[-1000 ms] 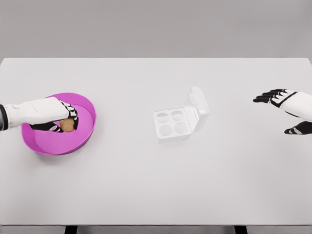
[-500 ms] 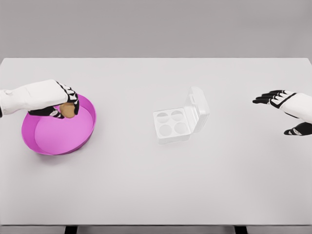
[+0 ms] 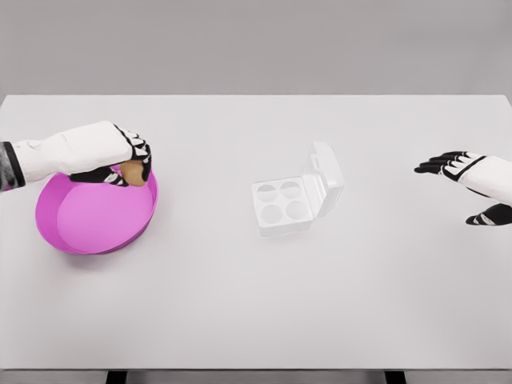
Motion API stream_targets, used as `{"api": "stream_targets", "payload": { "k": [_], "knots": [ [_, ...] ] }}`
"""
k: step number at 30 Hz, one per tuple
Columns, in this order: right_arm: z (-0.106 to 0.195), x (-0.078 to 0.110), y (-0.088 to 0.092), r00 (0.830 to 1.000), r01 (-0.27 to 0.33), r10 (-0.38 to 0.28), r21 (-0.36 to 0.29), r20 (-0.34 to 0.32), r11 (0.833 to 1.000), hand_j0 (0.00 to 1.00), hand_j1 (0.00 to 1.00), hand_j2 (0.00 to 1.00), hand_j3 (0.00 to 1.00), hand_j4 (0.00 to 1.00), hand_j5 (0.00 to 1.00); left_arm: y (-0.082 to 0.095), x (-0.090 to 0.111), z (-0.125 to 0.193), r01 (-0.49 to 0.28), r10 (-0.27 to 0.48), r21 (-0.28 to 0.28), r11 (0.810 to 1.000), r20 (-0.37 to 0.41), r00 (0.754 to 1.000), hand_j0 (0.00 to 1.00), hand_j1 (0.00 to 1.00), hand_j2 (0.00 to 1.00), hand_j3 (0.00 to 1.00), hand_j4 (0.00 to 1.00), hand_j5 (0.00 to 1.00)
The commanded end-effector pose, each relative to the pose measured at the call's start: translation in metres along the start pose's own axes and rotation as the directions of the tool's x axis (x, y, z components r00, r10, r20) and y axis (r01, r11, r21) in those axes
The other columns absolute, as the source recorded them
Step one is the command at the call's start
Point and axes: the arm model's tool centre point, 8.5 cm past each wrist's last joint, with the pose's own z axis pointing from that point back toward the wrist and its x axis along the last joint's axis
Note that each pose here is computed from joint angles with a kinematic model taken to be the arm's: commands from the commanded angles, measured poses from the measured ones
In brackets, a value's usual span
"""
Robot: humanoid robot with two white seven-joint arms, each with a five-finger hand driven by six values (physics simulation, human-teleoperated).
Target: Pack egg into the box and close the box lid
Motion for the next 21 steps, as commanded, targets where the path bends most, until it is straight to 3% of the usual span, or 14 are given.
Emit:
{"api": "stream_targets", "payload": {
  "k": [1, 8, 21],
  "knots": [
    [0.000, 0.000, -0.001, 1.000, 0.006, -0.006, -0.006, 0.002, 1.000, 1.00, 1.00, 1.00, 1.00, 1.00, 1.00, 0.000, 0.005, -0.009, -0.017, 0.017, 0.026, 1.000, 0.021, 1.000, 0.34, 0.34, 0.34, 0.34, 0.34, 0.34],
    [0.001, 0.000, 0.000, 1.000, 0.006, -0.006, -0.002, 0.000, 1.000, 1.00, 1.00, 1.00, 1.00, 1.00, 1.00, 0.007, 0.021, -0.034, -0.041, 0.032, 0.105, 0.994, 0.080, 0.996, 0.34, 0.34, 0.34, 0.34, 0.34, 0.34],
    [0.000, 0.001, 0.000, 1.000, 0.007, -0.007, -0.003, 0.003, 1.000, 1.00, 1.00, 1.00, 1.00, 1.00, 1.00, 0.007, 0.044, -0.070, -0.083, 0.057, 0.169, 0.982, 0.154, 0.986, 0.31, 0.31, 0.31, 0.31, 0.31, 0.31]
  ]
}}
